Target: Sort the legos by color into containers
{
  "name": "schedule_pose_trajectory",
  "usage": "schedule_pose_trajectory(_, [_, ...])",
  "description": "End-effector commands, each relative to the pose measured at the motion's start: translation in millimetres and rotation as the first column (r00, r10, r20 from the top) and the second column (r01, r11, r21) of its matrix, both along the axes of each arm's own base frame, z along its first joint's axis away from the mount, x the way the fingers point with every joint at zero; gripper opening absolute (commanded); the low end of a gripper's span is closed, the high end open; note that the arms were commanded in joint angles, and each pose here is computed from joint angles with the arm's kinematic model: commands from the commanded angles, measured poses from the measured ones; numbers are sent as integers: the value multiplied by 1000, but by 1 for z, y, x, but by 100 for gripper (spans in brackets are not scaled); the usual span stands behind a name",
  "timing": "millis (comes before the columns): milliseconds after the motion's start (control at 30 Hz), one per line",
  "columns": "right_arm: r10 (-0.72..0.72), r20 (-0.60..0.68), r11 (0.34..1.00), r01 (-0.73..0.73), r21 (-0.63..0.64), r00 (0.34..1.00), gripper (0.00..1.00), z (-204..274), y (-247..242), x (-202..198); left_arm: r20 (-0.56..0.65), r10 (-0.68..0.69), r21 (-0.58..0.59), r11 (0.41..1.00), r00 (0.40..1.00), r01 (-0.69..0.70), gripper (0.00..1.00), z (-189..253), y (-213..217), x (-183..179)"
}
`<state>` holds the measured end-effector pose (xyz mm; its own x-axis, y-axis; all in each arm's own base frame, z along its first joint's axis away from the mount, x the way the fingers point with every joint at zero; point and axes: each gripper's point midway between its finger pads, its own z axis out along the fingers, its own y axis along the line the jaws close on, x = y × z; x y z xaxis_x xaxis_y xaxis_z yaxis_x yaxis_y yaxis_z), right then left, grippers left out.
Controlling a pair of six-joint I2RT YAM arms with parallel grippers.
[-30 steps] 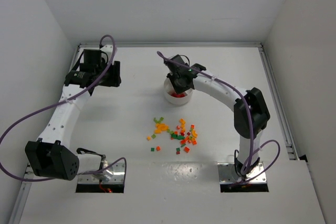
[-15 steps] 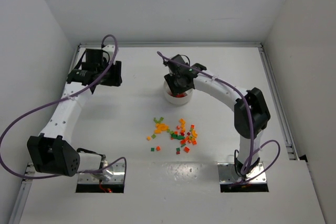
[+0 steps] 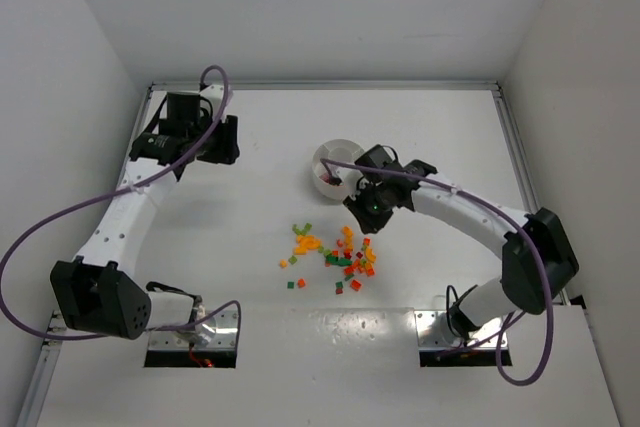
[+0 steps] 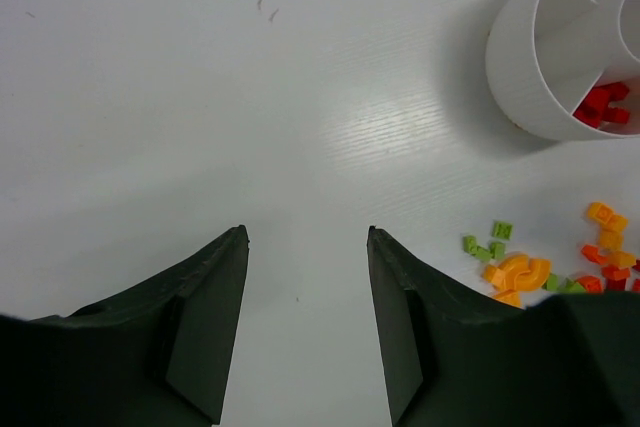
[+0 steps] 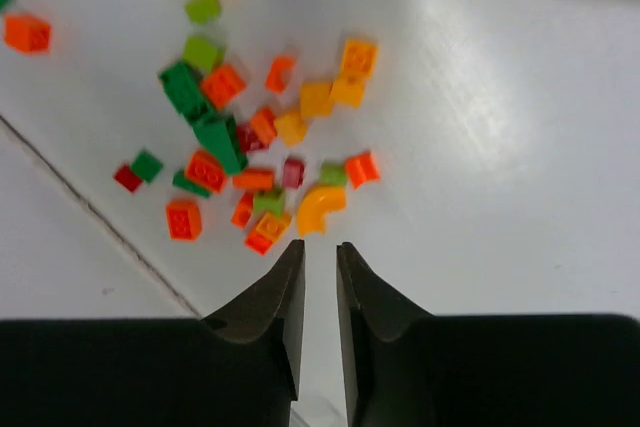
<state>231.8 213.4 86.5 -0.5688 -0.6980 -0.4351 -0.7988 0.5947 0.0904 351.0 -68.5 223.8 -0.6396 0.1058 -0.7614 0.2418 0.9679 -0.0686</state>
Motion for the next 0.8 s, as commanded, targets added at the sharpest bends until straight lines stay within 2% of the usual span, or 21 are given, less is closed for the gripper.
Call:
schedule_pose_trajectory(0, [81, -53, 997, -82, -9, 995, 19, -21, -11, -21, 56, -26, -16, 999, 998, 27, 57, 14, -10, -4])
schedule_pose_trajectory(33, [65, -49, 998, -65, 1, 997, 16, -20, -8, -19, 56, -35, -16, 999, 998, 36, 57, 14, -14, -4])
schedule_pose_trajectory(233, [26, -80, 1000, -26, 5, 996, 16, -39, 0, -23, 67, -40, -7, 999, 997, 40, 57, 15, -16, -11])
schedule_pose_trajectory(467, [24, -121, 999, -26, -20, 992, 26, -54, 10, -21, 66, -32, 0, 999, 997, 32, 57, 12, -13, -15])
schedule_pose_trajectory(767, [30, -159, 998, -37, -47, 987, 26, -65, 21, -19, 71, -29, 13, 1000, 997, 29, 57, 11, -10, -19])
